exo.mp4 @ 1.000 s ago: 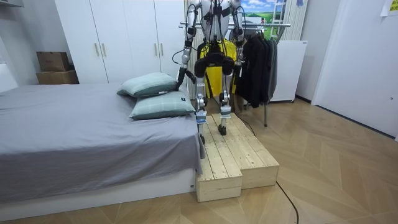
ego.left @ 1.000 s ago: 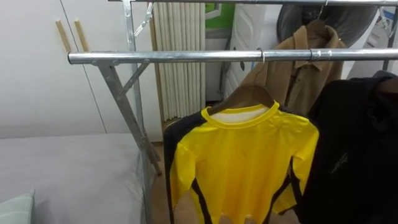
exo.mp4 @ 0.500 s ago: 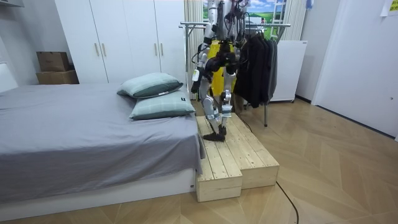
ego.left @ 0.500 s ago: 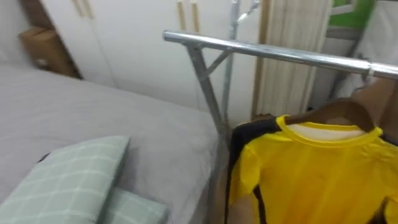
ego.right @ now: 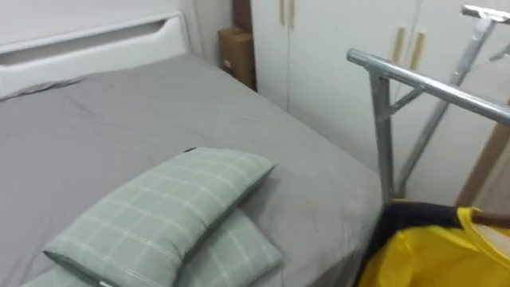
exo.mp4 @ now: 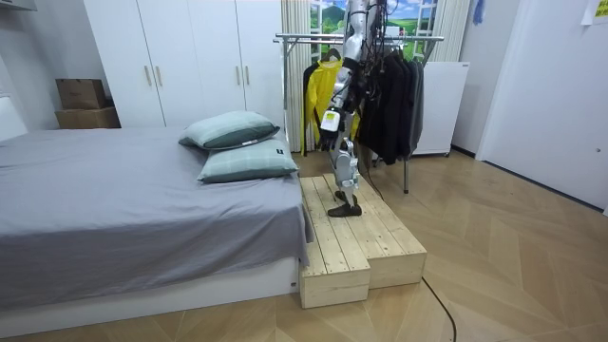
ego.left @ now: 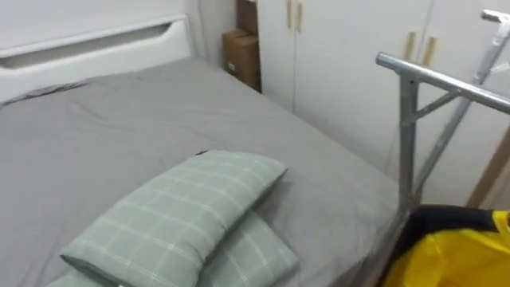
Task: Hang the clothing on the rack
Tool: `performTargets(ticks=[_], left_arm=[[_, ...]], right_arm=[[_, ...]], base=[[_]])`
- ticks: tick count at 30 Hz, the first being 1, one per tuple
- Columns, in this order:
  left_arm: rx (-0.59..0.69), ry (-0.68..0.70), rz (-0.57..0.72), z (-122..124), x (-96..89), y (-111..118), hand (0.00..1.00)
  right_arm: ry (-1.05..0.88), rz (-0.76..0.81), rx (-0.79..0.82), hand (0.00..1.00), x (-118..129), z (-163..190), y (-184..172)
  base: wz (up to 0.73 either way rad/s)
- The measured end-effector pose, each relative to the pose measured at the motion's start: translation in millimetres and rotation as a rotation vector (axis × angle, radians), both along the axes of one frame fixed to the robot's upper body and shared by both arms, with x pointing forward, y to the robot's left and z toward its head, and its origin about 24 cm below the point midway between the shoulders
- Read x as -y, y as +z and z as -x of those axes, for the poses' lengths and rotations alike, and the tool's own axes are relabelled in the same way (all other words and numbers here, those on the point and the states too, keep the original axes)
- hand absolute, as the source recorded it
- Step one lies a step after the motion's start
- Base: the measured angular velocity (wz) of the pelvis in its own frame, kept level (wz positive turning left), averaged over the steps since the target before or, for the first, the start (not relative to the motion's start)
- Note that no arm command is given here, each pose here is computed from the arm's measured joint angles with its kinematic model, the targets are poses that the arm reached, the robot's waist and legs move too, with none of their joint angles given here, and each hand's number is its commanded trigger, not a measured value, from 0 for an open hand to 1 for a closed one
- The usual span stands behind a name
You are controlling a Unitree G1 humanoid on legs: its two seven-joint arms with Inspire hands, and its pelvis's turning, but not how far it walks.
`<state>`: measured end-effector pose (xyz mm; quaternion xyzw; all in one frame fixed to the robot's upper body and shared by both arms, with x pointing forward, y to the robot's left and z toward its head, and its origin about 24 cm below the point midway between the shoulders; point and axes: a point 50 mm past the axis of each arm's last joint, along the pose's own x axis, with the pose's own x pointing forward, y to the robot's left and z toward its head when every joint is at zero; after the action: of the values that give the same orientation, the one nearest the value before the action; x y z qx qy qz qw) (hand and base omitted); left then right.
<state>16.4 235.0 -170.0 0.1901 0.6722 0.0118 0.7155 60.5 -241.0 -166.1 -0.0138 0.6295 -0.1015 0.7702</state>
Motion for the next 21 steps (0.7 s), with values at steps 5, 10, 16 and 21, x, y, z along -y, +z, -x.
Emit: performTargets(ticks=[5, 10, 16, 21], left_arm=[[-0.074, 0.113, -0.025, 34.7, -6.6, 1.2, 0.00], [-0.118, 0.159, -0.039, 55.0, -11.5, 3.7, 0.00], [-0.083, 0.177, -0.038, 46.6, -10.9, 2.9, 0.00], [-0.029, 0.154, -0.037, 30.2, -9.5, 1.7, 0.00]], right_arm=[[-0.024, 0.006, -0.012, 0.00, -2.1, 2.9, -1.0], [0.009, 0.031, -0.024, 0.00, -2.6, 4.0, -1.3], [0.097, 0.053, 0.034, 0.00, -4.7, -18.4, 1.8], [0.146, 0.054, 0.057, 0.00, -8.2, -22.1, 2.2]], base=[[0.91], [0.78], [0.25], [0.02]])
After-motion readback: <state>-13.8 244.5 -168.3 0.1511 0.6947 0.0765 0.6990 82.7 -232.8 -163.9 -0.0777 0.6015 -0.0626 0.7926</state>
